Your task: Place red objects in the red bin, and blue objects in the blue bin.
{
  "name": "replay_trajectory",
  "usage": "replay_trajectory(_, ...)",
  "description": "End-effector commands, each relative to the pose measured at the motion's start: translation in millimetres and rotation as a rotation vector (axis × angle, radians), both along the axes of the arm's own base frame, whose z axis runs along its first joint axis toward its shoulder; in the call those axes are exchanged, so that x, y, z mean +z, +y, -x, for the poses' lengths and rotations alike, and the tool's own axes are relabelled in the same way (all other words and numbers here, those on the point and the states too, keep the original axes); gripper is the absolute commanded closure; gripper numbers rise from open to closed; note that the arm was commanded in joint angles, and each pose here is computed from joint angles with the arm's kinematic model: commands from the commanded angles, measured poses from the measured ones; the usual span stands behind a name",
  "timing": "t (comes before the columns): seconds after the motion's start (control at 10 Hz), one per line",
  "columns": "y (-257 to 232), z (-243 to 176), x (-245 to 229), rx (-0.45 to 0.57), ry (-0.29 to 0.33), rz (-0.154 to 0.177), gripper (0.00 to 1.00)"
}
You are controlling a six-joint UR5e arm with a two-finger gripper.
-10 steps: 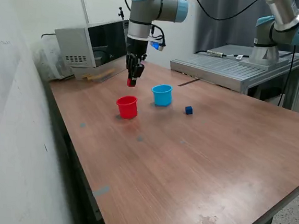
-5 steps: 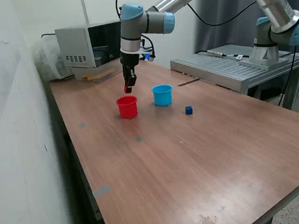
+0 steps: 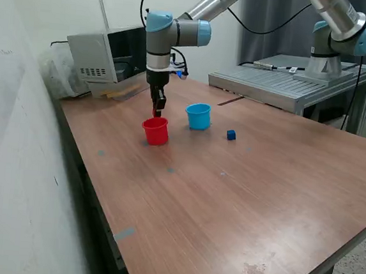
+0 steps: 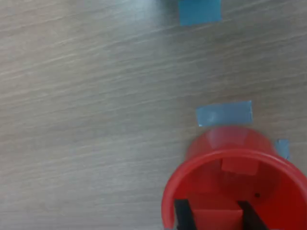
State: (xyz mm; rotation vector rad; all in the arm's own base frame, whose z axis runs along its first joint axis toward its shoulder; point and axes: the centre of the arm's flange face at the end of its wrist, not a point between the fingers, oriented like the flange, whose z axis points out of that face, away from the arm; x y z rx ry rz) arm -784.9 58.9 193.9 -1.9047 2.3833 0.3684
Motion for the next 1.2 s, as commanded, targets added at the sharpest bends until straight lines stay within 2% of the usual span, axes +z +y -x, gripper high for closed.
replay_trajectory(0.0,-7,3,1,0.009,0.008,0.002,1.00)
replay_trajectory(0.3,-17,3,0,0.021,0.007,0.003,1.00)
replay_trajectory(0.4,-20,4,0,0.025,0.008,0.003,0.00)
replay_trajectory(0.9,-31,6,15,0.038,0.028,-0.003,0.00)
replay_trajectory(1.1,-35,-20,88,0.035,0.092,-0.012,0.00)
